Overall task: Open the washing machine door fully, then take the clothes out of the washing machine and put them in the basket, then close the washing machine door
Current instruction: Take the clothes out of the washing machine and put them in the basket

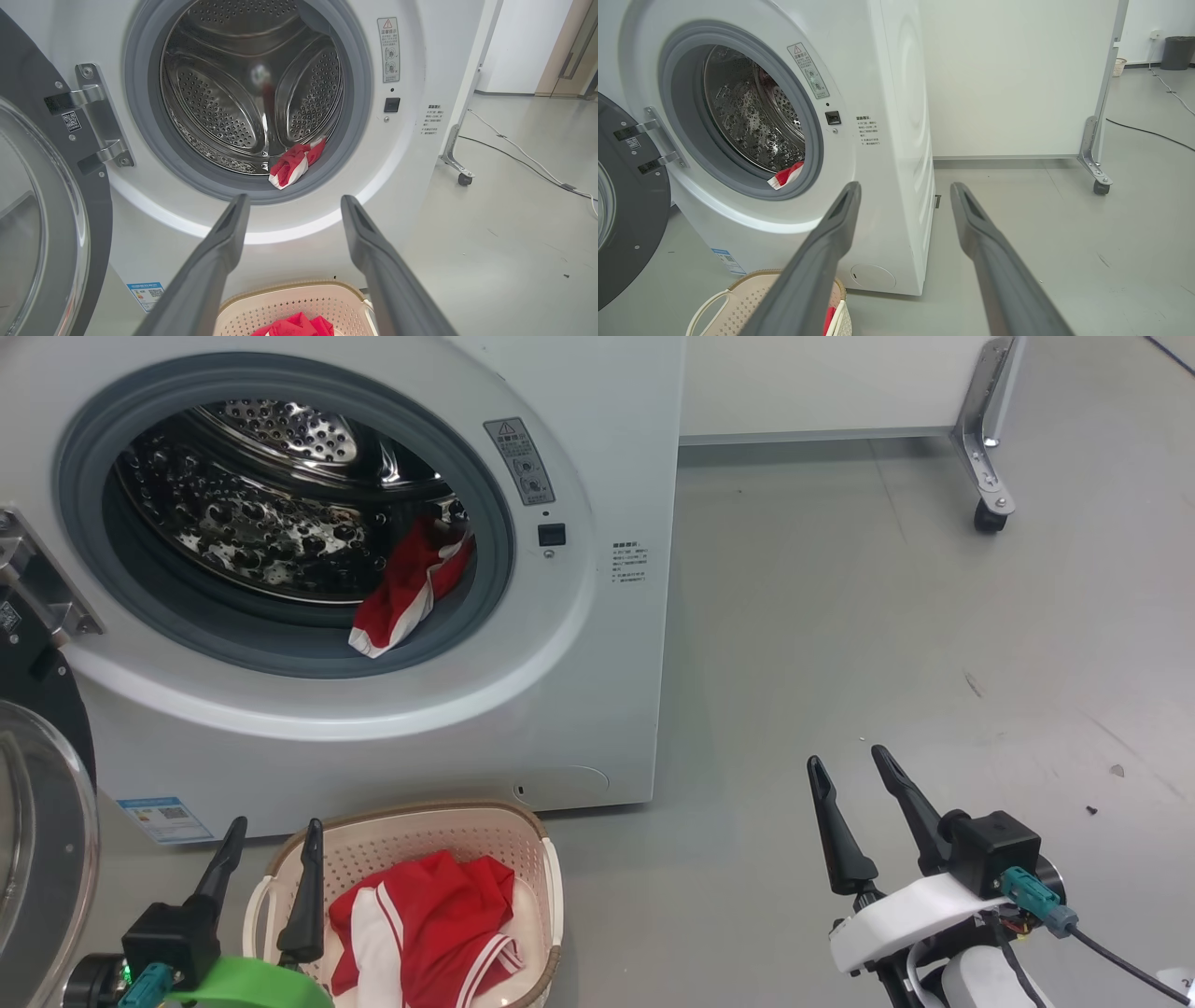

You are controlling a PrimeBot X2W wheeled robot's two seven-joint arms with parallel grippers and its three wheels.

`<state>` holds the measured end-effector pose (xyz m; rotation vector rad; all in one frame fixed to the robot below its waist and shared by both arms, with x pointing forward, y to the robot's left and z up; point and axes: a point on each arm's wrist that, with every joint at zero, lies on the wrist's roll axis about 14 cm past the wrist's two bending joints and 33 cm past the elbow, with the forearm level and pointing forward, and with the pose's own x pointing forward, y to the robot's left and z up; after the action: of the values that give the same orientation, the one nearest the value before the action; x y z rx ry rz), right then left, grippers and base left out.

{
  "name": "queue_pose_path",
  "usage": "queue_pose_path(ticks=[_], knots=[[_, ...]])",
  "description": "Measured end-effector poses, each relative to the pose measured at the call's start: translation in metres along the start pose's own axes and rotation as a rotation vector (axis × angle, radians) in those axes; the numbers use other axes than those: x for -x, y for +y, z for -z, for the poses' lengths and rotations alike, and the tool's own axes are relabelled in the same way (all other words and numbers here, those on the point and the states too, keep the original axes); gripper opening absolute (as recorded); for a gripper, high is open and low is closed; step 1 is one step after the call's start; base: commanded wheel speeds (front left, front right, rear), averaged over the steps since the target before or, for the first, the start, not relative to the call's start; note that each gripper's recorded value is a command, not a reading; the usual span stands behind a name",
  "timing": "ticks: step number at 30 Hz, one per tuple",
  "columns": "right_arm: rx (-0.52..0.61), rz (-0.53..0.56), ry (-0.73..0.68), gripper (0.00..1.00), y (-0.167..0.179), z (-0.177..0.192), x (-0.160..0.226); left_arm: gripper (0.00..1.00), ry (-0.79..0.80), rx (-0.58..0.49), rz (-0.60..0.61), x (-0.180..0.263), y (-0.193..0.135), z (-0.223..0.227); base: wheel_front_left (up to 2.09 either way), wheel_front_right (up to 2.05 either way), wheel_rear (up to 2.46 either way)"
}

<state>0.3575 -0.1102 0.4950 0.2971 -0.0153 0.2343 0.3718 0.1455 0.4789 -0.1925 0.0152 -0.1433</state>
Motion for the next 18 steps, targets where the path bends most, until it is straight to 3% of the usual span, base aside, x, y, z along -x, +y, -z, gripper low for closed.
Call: queue_pose_path(ticks=[18], knots=[[-0.028,0.038,0.085,1.00,-0.014,0.029,-0.007,1.00,0.102,-0.027,0.020,-0.026,0.008,0.030,0.00,0.00,0.00]])
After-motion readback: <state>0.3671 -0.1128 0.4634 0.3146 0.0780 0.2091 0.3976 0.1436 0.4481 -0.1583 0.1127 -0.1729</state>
